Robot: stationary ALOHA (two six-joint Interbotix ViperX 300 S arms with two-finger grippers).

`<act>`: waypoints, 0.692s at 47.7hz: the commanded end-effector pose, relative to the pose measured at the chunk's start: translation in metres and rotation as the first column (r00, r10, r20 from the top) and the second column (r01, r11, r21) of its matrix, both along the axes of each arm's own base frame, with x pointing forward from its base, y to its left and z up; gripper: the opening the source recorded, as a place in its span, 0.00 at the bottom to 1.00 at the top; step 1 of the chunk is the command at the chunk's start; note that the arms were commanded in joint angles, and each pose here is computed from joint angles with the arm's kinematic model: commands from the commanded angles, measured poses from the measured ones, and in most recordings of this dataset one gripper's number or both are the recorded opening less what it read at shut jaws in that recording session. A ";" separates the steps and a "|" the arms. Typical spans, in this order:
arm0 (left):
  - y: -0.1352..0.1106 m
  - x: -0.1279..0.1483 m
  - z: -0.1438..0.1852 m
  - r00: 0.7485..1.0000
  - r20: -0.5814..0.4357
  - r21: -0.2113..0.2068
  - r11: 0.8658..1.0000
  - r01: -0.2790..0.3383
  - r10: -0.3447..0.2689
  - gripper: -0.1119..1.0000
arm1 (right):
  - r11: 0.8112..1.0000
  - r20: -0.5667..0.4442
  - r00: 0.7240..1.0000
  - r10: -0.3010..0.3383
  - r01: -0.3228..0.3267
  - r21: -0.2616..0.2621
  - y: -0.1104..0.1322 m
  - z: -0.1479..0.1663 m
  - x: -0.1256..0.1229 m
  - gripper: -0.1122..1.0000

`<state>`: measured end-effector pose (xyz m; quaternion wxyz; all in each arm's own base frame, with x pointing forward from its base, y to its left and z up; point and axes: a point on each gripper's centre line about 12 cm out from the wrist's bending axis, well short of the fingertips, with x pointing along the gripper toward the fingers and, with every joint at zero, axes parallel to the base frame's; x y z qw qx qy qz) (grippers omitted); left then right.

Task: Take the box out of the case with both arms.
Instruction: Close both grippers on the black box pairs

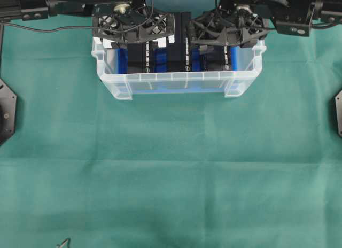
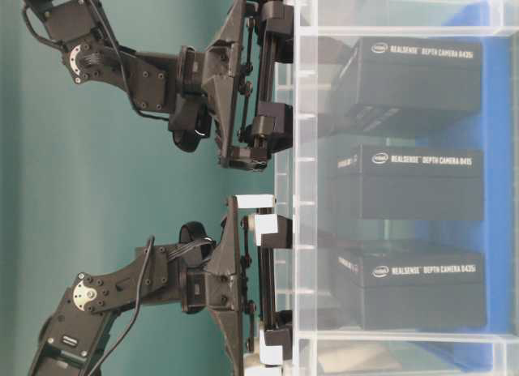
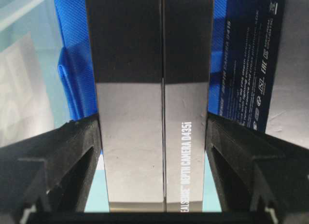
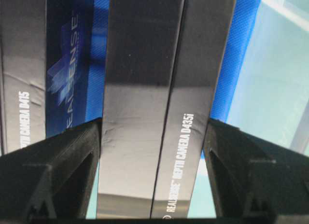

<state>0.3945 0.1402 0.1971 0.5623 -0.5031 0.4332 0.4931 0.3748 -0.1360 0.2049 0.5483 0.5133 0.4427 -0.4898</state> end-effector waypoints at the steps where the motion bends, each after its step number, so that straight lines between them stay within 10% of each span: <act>1: -0.002 0.001 0.004 1.000 0.022 0.000 1.000 -0.003 0.003 0.66 | 1.000 0.024 1.000 -0.009 0.009 -0.014 -0.005 0.009 0.001 0.69; 33: -0.008 -0.002 0.036 0.999 0.049 0.004 1.000 -0.002 0.002 0.66 | 0.999 0.066 0.997 -0.031 0.033 -0.032 -0.010 0.040 0.012 0.69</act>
